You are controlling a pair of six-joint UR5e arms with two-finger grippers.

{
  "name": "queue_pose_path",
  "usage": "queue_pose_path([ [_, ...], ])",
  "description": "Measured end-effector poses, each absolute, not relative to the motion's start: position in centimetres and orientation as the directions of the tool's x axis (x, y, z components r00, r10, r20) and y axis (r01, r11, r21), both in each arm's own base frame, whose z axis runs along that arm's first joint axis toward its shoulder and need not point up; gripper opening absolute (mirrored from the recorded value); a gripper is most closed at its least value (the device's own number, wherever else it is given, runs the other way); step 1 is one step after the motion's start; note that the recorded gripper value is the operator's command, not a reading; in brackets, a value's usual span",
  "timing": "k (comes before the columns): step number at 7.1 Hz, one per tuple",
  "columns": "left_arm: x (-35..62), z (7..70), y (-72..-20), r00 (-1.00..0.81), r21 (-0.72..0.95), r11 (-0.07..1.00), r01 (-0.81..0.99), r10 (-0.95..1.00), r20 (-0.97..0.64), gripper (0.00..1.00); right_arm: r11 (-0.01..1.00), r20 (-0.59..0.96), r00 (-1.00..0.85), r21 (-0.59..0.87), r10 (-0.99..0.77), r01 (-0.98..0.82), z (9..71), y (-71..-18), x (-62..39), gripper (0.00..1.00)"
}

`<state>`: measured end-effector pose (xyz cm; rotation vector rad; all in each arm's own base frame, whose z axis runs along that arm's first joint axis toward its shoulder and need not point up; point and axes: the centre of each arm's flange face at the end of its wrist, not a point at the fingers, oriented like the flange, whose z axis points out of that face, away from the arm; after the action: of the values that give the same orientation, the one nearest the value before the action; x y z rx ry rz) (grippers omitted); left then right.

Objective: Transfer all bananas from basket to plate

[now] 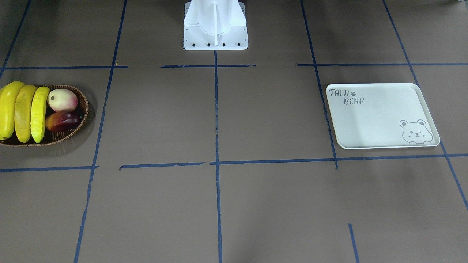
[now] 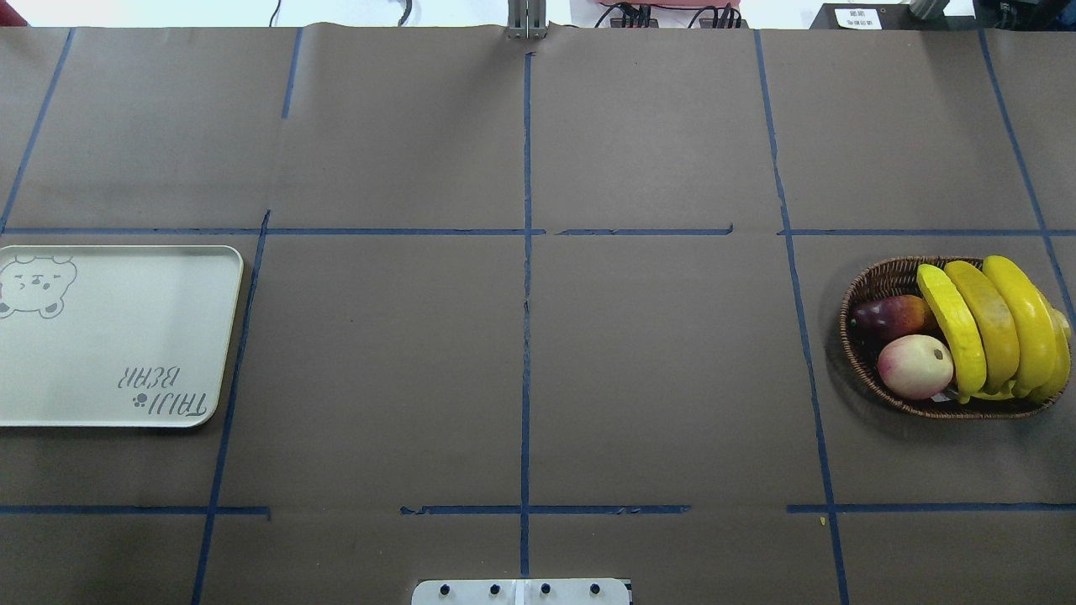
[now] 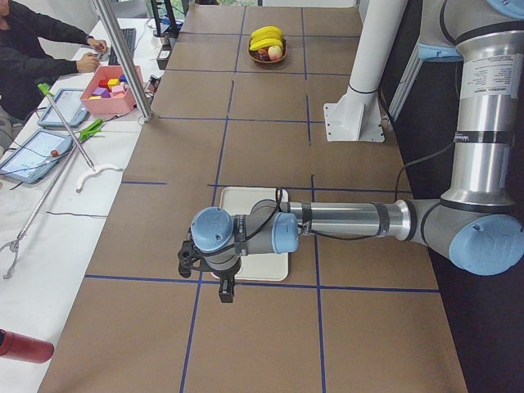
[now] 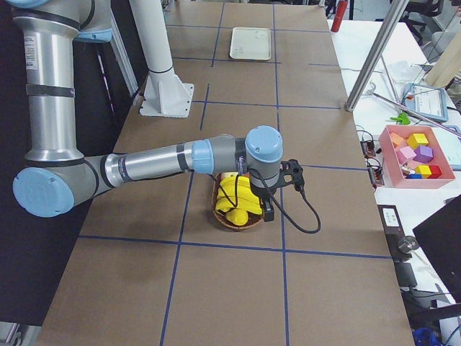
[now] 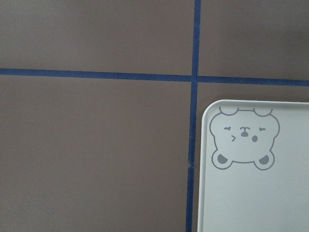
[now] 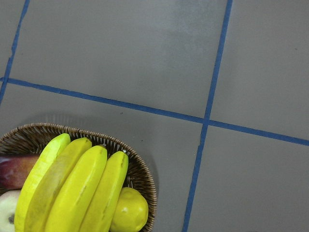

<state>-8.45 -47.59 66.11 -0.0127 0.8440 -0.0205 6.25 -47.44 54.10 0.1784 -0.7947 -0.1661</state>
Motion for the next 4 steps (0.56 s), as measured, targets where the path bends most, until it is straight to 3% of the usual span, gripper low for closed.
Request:
queue_pose_path([
  [4, -8.5, 65.1, -47.5, 0.665, 0.001, 1.000, 0.014, -0.009, -0.747, 1.00, 0.990, 0.724, 0.680, 0.143, -0.115, 0.015, 49.4, -46.8, -1.9, 1.00],
])
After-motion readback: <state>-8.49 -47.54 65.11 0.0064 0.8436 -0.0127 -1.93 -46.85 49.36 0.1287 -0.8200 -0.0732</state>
